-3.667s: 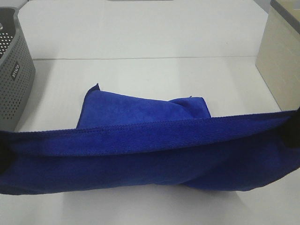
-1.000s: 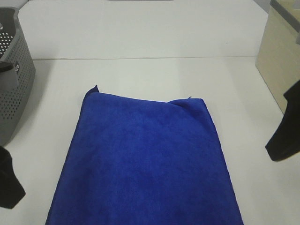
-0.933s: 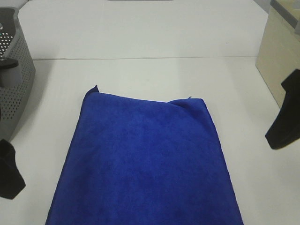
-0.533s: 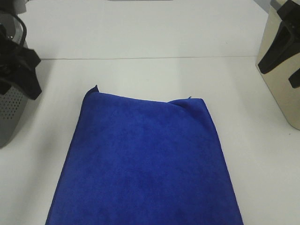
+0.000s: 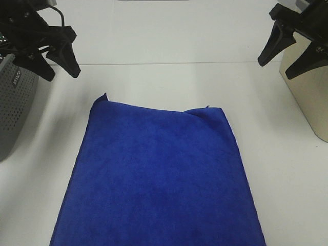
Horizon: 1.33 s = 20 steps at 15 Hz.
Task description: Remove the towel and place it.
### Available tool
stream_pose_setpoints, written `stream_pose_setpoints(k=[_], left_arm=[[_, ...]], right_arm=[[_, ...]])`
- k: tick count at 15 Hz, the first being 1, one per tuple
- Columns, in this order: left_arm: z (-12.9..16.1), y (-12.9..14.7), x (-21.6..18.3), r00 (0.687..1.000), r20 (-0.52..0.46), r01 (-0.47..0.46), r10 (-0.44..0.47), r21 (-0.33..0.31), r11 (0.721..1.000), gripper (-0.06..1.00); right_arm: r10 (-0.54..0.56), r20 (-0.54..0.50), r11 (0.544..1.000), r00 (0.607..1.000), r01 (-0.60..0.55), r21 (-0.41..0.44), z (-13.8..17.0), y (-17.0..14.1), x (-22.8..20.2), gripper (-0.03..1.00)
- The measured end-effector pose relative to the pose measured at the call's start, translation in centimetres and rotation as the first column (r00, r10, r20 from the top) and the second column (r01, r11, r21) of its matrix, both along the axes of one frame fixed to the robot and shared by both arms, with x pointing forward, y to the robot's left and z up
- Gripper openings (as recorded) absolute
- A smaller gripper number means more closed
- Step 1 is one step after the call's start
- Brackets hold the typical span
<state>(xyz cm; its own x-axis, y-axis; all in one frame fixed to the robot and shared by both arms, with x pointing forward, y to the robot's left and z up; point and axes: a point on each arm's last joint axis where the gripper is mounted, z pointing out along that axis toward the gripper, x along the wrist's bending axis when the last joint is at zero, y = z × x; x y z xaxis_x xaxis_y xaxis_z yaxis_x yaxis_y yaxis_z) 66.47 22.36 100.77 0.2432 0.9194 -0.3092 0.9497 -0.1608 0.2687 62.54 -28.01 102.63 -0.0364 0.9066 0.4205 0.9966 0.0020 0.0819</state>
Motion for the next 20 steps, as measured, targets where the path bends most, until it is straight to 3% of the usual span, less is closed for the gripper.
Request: stream_pose_setpoints(k=[4, 9, 11, 16, 20], left_arm=[[-3.9, -0.5, 4.1, 0.999, -0.038, 0.014, -0.014, -0.003, 1.0, 0.6], [-8.7, -0.7, 6.0, 0.997, -0.079, 0.005, -0.005, 0.001, 1.0, 0.6], [-10.6, -0.7, 6.4, 0.997, -0.082, 0.015, -0.014, 0.008, 1.0, 0.6], [-12.8, -0.8, 6.8, 0.997, -0.079, 0.019, -0.018, 0.009, 1.0, 0.6], [-13.0, -0.9, 7.2, 0.999, -0.052, 0.0, -0.001, -0.012, 1.0, 0.6]], right_arm=[[0.003, -0.029, 1.0, 1.0, -0.003, 0.008, -3.5, -0.1, 3.7, 0.68], [0.027, -0.117, 1.0, 0.993, -0.025, 0.014, -8.9, 0.0, 5.1, 0.68], [0.048, -0.109, 0.999, 0.993, -0.047, 0.014, -11.2, 1.0, 5.7, 0.68], [0.046, -0.123, 0.999, 0.991, -0.043, 0.028, -15.0, 2.0, 6.3, 0.68], [0.038, -0.121, 0.999, 0.992, -0.033, 0.043, -15.5, 2.3, 6.6, 0.68]])
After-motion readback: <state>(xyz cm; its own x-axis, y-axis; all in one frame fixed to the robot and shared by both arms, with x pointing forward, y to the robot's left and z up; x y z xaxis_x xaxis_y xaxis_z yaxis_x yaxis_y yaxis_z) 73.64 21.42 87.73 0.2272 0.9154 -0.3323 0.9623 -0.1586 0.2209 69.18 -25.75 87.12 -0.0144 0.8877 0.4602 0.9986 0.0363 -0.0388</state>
